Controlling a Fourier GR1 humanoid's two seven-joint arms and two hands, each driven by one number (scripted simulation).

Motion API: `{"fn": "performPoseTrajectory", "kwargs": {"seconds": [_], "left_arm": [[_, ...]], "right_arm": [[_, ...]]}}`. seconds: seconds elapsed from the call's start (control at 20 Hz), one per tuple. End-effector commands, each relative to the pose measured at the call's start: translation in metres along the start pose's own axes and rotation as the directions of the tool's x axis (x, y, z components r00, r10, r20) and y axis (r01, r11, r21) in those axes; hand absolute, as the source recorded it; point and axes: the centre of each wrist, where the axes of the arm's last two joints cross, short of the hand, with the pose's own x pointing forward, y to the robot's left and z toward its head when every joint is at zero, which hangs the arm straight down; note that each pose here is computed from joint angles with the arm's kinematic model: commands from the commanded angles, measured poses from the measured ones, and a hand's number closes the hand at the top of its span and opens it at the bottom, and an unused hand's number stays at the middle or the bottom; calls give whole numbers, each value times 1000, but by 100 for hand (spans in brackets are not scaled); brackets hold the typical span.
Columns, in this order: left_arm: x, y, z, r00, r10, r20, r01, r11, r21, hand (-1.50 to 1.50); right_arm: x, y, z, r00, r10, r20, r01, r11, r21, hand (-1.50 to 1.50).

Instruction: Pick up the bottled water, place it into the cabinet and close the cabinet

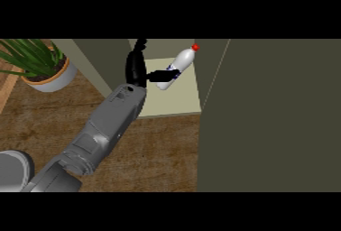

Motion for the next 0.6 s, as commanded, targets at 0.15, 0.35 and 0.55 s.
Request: {"fn": "performPoseTrajectory", "kwargs": {"seconds": [0.15,0.35,0.55], "left_arm": [[46,-4,-14,924,352,151,-354,935,-15,150],[43,-11,-5,864,474,171,-451,879,-155,150],[29,-11,4,857,496,141,-470,864,-182,150]], "right_arm": [[5,4,-3,998,-51,26,51,999,-10,-150],[16,6,-13,998,-38,43,37,999,7,-150],[20,7,-16,998,-54,30,54,998,18,-150]]}}
